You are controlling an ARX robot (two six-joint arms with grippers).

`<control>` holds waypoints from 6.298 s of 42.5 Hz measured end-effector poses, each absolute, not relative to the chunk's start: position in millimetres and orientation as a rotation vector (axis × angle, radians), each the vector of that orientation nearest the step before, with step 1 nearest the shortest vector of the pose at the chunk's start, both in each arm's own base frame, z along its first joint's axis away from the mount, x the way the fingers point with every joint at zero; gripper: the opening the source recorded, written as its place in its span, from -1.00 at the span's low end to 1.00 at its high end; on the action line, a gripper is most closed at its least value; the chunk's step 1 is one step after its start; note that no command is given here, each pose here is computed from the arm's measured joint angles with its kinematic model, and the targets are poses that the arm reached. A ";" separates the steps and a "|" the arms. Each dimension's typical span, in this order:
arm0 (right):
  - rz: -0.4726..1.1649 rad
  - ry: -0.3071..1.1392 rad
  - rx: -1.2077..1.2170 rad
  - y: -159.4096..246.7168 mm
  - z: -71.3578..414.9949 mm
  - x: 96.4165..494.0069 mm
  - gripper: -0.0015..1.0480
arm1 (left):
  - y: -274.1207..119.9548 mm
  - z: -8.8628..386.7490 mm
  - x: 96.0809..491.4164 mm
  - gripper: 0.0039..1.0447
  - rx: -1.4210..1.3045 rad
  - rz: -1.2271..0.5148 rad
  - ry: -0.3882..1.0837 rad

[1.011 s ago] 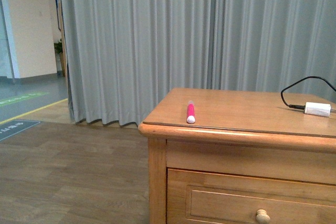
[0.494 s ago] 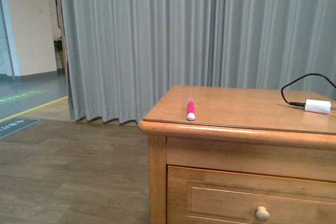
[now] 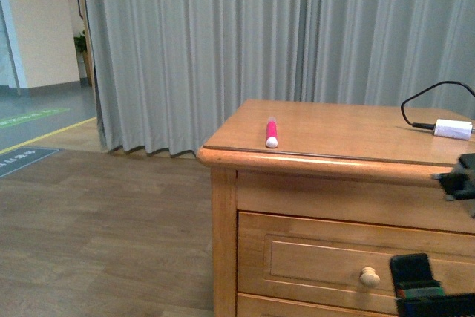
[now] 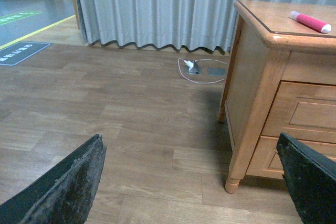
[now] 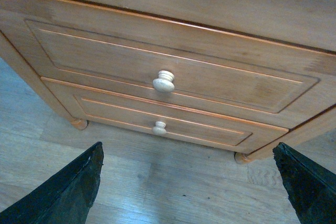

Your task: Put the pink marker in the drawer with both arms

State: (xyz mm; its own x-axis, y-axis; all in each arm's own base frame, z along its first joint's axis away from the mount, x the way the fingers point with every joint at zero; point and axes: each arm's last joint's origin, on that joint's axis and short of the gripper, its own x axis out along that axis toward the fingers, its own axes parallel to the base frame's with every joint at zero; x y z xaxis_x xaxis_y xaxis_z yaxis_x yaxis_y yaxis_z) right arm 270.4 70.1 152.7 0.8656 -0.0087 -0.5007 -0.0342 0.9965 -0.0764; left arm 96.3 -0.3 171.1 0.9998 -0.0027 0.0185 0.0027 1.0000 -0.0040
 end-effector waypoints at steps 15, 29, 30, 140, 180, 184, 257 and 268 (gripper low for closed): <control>-0.062 0.589 -0.047 93.9 107.3 341.4 0.84 | -0.3 171.1 96.3 0.89 -0.004 -0.003 -0.018; -0.118 0.561 0.048 94.9 90.1 375.7 0.84 | -0.3 171.1 96.3 0.89 -0.004 -0.003 -0.018; -0.118 0.559 0.054 94.7 89.7 376.4 0.84 | -0.3 171.1 96.3 0.89 -0.004 -0.003 -0.018; 0.056 0.873 0.038 80.4 88.7 238.5 -0.45 | -0.3 171.1 96.3 0.89 -0.004 -0.003 -0.018; 0.076 0.484 0.068 37.0 255.8 128.7 0.84 | -0.3 171.1 96.3 0.89 -0.004 -0.003 -0.018; 0.051 0.445 0.020 37.4 256.3 127.3 0.84 | -0.3 171.1 96.3 0.89 -0.004 -0.003 -0.018; 0.058 0.444 0.000 37.6 256.0 127.0 0.84 | -206.4 279.8 422.3 0.89 0.076 -0.292 0.310; 0.058 0.444 0.000 37.6 256.0 127.0 0.84 | -215.6 258.3 438.4 0.89 0.098 -0.276 0.372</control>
State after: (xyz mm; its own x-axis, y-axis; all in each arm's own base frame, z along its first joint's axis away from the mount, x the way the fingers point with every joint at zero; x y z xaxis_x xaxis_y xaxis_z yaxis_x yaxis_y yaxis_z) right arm 127.0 37.6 256.0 0.9016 0.0558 -0.4290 -0.0558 0.9984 0.0126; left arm 438.4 -215.6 258.3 0.8948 -0.2479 -0.3714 0.2838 0.9579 0.0443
